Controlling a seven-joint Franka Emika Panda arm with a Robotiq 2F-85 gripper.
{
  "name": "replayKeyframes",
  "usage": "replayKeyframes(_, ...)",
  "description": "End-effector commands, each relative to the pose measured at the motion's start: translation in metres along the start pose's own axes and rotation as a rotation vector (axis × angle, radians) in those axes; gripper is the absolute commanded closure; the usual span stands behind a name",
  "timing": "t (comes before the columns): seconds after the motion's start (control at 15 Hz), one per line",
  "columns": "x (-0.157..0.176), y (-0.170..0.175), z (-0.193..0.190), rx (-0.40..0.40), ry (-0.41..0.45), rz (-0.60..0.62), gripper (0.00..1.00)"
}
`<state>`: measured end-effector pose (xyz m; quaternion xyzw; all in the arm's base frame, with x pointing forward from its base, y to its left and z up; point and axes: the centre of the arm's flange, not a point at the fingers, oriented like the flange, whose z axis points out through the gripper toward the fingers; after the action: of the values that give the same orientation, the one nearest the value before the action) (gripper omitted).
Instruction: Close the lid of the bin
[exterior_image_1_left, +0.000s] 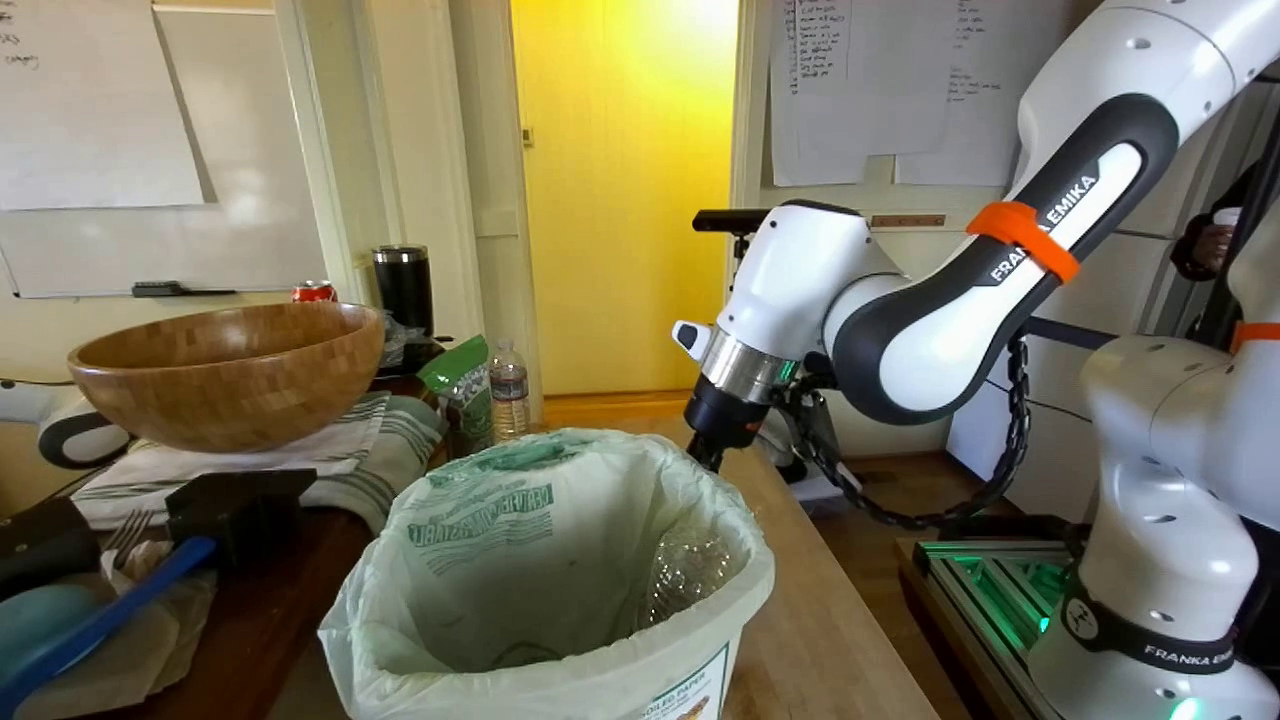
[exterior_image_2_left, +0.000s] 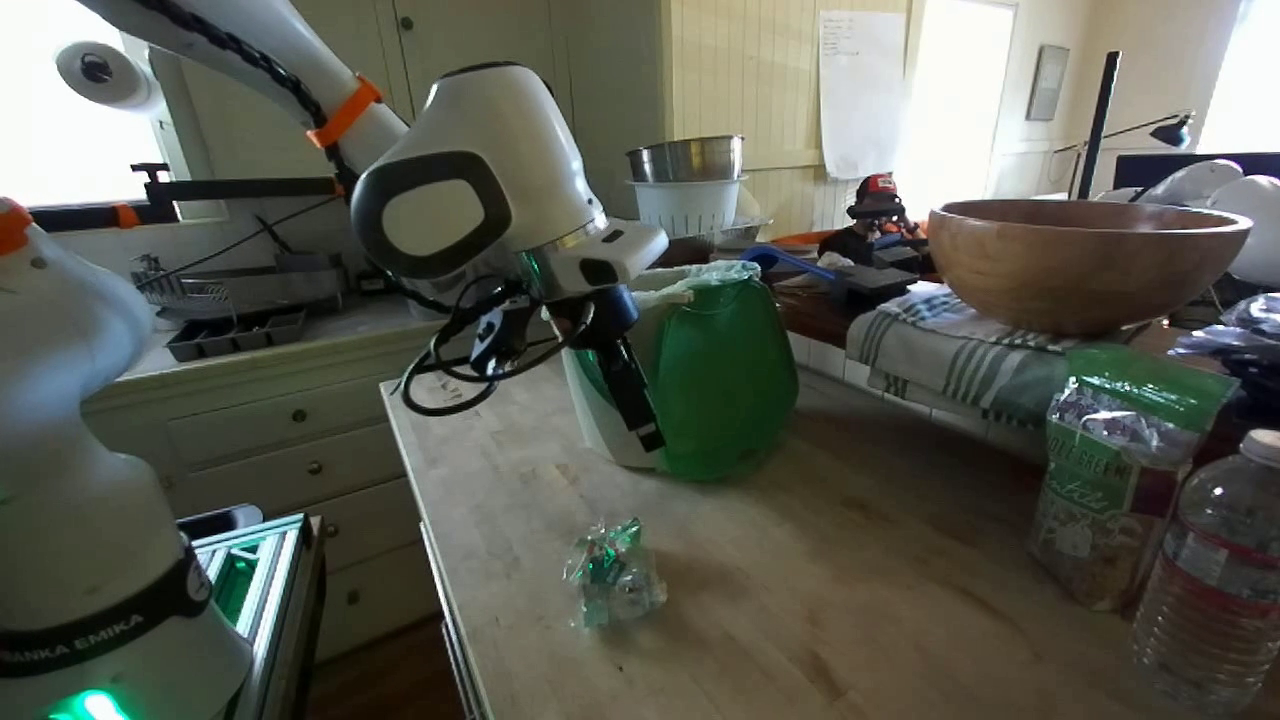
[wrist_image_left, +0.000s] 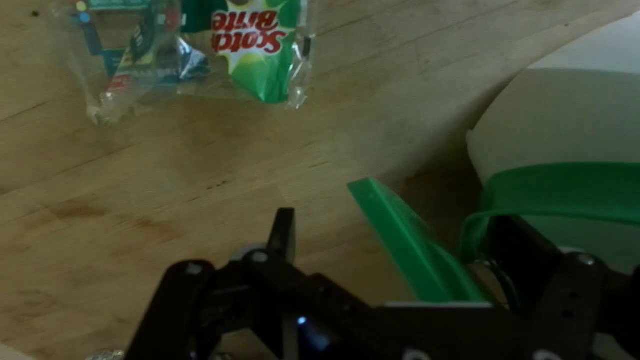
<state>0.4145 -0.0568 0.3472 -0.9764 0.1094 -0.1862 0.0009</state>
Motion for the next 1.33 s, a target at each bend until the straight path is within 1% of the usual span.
replayKeyframes(0.0, -0.024, 0.000, -0.004, -0.036, 0.054, -0.004, 0.00)
replayKeyframes(0.2, -0.021, -0.002, 0.002, -0.012, 0.064, 0.027, 0.00)
replayKeyframes(0.4, -0.021, 0.003, 0.009, -0.052, 0.072, 0.034, 0.00)
replayKeyframes(0.6, -0.022, 0.008, 0.021, -0.076, 0.072, 0.049, 0.00)
replayKeyframes(0.8, -0.022, 0.010, 0.028, -0.095, 0.123, 0.107, 0.00)
replayKeyframes(0.87, -0.020, 0.012, 0.030, -0.081, 0.184, 0.097, 0.00)
replayKeyframes(1.0, -0.018, 0.013, 0.030, -0.089, 0.243, 0.098, 0.00)
replayKeyframes(1.13, -0.017, 0.018, 0.028, -0.094, 0.281, 0.112, 0.00)
replayKeyframes(1.27, -0.017, 0.024, 0.025, -0.112, 0.299, 0.124, 0.00)
